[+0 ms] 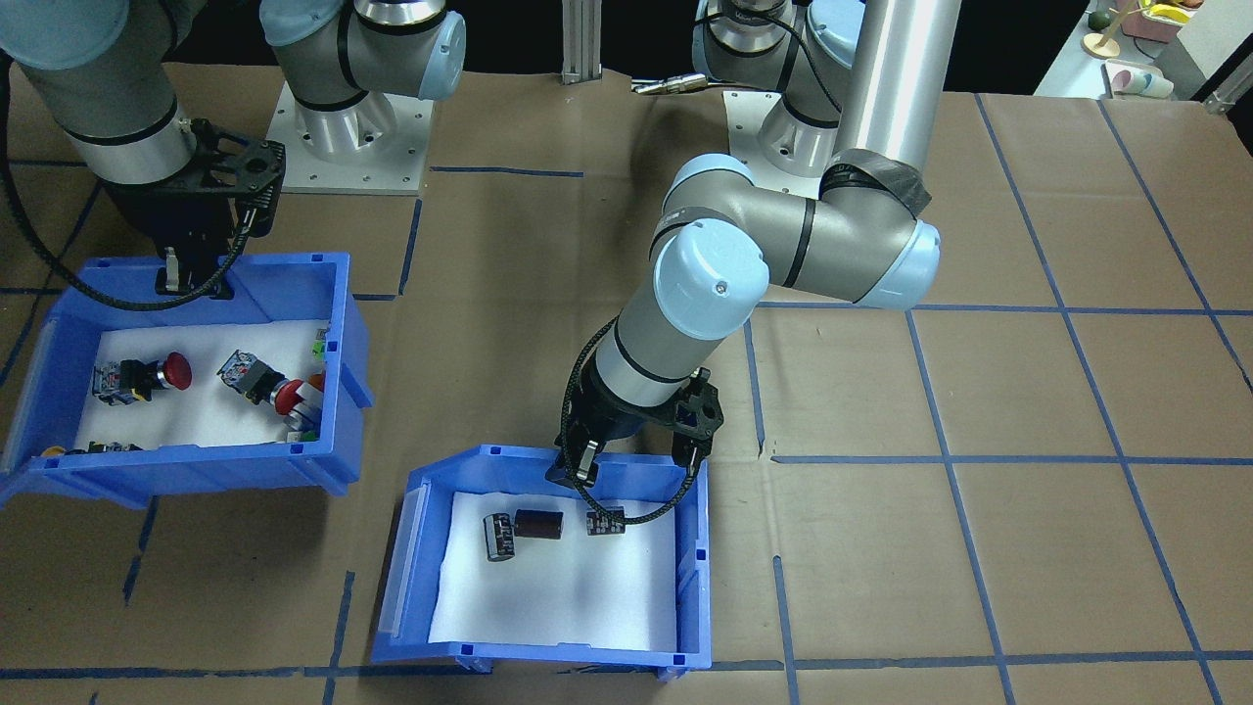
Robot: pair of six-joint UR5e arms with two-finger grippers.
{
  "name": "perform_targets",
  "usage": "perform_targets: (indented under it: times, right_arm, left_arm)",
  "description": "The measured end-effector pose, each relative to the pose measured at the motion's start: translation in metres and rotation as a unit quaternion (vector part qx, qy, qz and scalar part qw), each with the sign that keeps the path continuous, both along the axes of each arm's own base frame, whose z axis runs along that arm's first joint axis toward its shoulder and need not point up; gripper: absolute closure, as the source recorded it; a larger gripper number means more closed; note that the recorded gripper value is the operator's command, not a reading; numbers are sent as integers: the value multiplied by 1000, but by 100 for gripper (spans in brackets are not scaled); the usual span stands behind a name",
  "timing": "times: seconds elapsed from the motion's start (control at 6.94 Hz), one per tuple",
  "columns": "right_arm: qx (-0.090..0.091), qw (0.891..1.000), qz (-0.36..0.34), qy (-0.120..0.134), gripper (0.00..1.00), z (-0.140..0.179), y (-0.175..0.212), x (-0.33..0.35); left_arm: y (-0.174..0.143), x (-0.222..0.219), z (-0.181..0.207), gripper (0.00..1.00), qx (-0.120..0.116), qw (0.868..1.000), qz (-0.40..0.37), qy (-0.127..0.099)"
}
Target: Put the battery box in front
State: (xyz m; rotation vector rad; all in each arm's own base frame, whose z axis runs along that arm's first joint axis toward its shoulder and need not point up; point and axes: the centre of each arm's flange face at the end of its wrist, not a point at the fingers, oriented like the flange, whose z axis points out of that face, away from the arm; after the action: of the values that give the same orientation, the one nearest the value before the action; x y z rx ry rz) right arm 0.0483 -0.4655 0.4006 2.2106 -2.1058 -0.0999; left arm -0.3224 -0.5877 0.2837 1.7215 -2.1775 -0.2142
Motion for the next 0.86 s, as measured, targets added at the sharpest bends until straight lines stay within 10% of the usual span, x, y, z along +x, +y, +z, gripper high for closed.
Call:
perform_targets:
  times: [0.43, 0.86]
  right_arm:
    - [0, 1000, 0, 1, 100, 0, 0, -1]
    - [10, 1000, -3, -1, 100, -3, 5, 1]
  left_arm:
    - [14, 10, 50, 1, -25, 1000, -3, 2]
    - [58, 79, 134, 1, -22, 987, -142, -75]
